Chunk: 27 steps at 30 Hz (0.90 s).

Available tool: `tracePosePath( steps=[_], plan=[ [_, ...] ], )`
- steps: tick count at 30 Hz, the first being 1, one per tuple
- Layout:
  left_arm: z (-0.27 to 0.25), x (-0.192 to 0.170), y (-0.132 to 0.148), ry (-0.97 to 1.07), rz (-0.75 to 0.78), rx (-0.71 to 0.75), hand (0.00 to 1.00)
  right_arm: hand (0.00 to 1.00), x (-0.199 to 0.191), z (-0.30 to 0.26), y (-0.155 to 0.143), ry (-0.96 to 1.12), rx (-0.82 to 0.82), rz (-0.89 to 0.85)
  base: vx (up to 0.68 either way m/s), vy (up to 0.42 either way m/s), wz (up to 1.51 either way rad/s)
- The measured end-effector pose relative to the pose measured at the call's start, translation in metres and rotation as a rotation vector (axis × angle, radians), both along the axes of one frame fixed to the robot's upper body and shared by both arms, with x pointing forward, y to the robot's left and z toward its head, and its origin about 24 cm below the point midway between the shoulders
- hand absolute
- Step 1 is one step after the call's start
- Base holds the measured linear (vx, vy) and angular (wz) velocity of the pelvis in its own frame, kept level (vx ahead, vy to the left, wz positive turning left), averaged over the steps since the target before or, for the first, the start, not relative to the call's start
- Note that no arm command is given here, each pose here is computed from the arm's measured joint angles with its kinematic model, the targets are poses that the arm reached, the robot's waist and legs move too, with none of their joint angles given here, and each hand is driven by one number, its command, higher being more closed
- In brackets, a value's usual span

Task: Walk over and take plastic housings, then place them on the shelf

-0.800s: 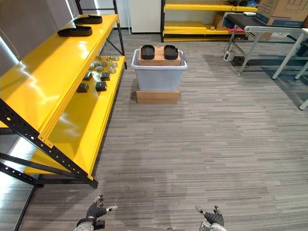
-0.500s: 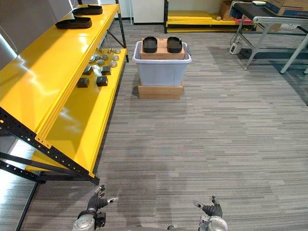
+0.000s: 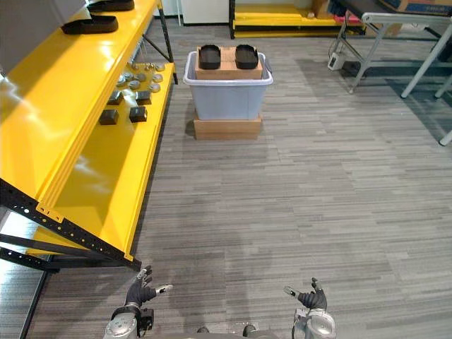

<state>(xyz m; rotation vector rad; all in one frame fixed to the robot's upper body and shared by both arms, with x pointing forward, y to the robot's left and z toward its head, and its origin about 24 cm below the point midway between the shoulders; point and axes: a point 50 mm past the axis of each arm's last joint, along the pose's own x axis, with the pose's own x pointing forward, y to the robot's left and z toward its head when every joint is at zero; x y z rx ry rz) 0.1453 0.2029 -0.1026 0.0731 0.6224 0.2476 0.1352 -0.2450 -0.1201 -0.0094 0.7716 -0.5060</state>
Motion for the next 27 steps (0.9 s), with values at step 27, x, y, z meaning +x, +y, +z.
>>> tracePosePath(
  steps=[27],
  plan=[
    [0.02, 0.034, -0.008, -0.145, 0.063, -0.03, 0.0, 0.0, 0.06, 0.043, 0.0, -0.225, -0.094, 0.13, 0.53, -0.049, 0.14]
  ],
)
